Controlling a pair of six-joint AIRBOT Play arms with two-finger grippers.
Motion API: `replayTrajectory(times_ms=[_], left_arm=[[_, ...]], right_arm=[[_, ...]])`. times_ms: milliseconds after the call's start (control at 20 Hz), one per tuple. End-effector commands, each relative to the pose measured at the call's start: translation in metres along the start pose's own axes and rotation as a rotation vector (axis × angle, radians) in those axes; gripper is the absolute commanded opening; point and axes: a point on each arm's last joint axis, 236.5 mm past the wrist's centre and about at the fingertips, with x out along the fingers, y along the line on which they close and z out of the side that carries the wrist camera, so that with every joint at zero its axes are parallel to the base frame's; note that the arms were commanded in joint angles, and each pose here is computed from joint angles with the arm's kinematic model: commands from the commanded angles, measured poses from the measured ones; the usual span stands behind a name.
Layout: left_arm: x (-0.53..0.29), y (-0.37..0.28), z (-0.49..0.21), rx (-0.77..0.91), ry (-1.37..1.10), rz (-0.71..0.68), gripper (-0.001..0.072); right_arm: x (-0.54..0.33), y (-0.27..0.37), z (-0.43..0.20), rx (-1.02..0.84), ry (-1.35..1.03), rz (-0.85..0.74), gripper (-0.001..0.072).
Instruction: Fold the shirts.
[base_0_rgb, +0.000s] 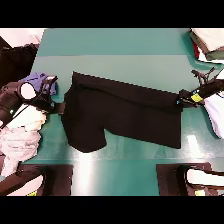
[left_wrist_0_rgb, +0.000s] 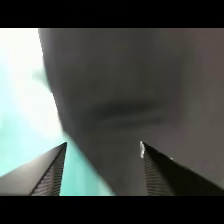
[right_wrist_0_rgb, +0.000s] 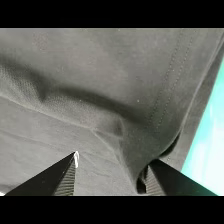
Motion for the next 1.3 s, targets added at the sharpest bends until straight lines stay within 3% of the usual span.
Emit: replayTrajectory(times_ms=[0,250,600,900,950,1000,1050,1250], left_arm=[[-0.008,-0.004,0.051,-0.097,-0.14,-0.064,0.0545],[-0.03,-0.018,0.156,-0.267,-0.293,-0.43,0.0545],[0.057,-0.02,0.195,-0.314,-0.183,-0.482,0.0546],[0.086,-0.025,0.203,-0.31,-0.184,-0.463,0.0544],[0.086,-0.023,0.206,-0.313,-0.196,-0.459,0.0488],[0.086,-0.022,0.206,-0.309,-0.197,-0.455,0.0213],[0.086,-0.021,0.206,-0.306,-0.203,-0.448,0.0032],[0.084,-0.012,0.205,-0.25,-0.194,-0.394,0.0023]], right_arm=[[-0.01,0.004,0.006,-0.012,-0.021,0.001,0.0486],[-0.022,0.008,0.014,-0.026,-0.048,0.0,0.0484],[-0.022,0.008,0.012,-0.026,-0.04,0.001,0.0484],[-0.022,0.008,0.012,-0.026,-0.039,0.001,0.0484],[-0.022,0.008,0.012,-0.026,-0.039,0.001,0.0484],[-0.022,0.008,0.011,-0.026,-0.033,0.001,0.0484],[-0.022,0.008,0.011,-0.026,-0.032,0.001,0.0484],[-0.023,-0.008,0.003,-0.021,0.0,-0.055,0.0484]])
